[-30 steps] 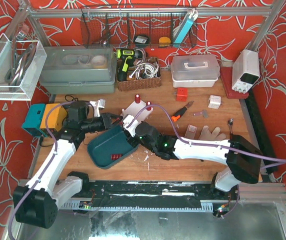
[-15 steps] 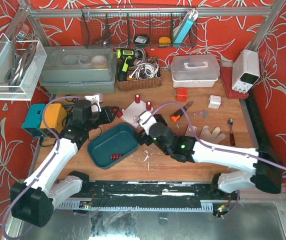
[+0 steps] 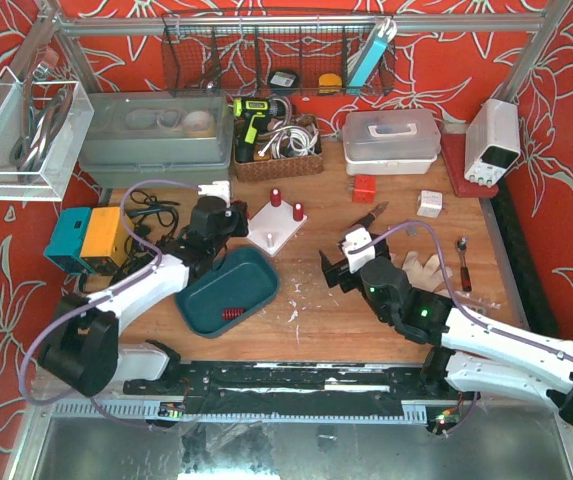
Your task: Install the large spring
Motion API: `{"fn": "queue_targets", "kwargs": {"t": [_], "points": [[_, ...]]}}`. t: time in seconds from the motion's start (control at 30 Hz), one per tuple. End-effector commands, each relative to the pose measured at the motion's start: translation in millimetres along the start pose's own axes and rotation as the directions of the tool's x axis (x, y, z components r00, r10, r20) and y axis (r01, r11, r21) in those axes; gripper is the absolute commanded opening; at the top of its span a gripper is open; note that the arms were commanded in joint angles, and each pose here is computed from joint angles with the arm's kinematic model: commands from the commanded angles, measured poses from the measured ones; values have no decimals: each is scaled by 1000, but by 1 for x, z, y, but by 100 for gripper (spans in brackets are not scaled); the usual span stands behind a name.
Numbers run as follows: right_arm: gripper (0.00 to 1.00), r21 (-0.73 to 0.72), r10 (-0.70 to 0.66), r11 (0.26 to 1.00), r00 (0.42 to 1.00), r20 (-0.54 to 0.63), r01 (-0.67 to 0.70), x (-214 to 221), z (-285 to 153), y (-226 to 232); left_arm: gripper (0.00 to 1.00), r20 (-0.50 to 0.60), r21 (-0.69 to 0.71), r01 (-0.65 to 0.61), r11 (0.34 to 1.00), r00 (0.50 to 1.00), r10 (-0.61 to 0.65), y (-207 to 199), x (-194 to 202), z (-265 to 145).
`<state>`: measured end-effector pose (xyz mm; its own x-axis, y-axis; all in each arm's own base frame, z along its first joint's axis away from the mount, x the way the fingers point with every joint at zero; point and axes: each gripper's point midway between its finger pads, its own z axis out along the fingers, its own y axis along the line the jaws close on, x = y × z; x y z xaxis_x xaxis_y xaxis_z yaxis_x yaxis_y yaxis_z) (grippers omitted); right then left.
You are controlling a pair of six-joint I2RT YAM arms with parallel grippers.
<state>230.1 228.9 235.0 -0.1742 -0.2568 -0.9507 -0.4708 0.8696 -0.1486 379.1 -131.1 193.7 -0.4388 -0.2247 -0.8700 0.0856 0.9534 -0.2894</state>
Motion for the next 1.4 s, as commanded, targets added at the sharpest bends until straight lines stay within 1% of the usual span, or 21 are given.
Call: {"fn": "queue_targets", "kwargs": {"t": [0.0,0.37,0.5,0.77,0.93,1.1,1.17,1.2,1.37], "points": [[99,41,56,997,998,38,-58,-7,-1,-14,0,79,-58,-62,996,995,66,3,-16,15],[99,36,72,997,997,27,-73,-4,1,-17,1,-5,-66,-128,990,992,128,8,16,41],[99,37,71,997,997,24,-72,-2,3,-17,2,-26,-64,-148,987,989,147,7,20,47],[99,35,70,997,997,18,-70,0,5,-17,2,-20,-69,-161,985,987,160,6,20,55],[99,33,72,997,997,16,-72,0,6,-17,3,-56,-102,-177,979,983,172,13,29,65],[99,32,71,997,997,11,-72,1,7,-17,4,-74,-105,-179,978,982,172,15,37,68],[99,31,73,997,997,8,-74,2,8,-17,7,-71,-106,-178,978,983,171,16,38,67],[99,30,74,997,997,5,-74,3,9,-16,10,-68,-103,-178,979,983,172,16,39,66],[99,24,72,997,997,-4,-72,4,11,-14,37,-69,-115,-178,977,983,171,17,37,66]]}}
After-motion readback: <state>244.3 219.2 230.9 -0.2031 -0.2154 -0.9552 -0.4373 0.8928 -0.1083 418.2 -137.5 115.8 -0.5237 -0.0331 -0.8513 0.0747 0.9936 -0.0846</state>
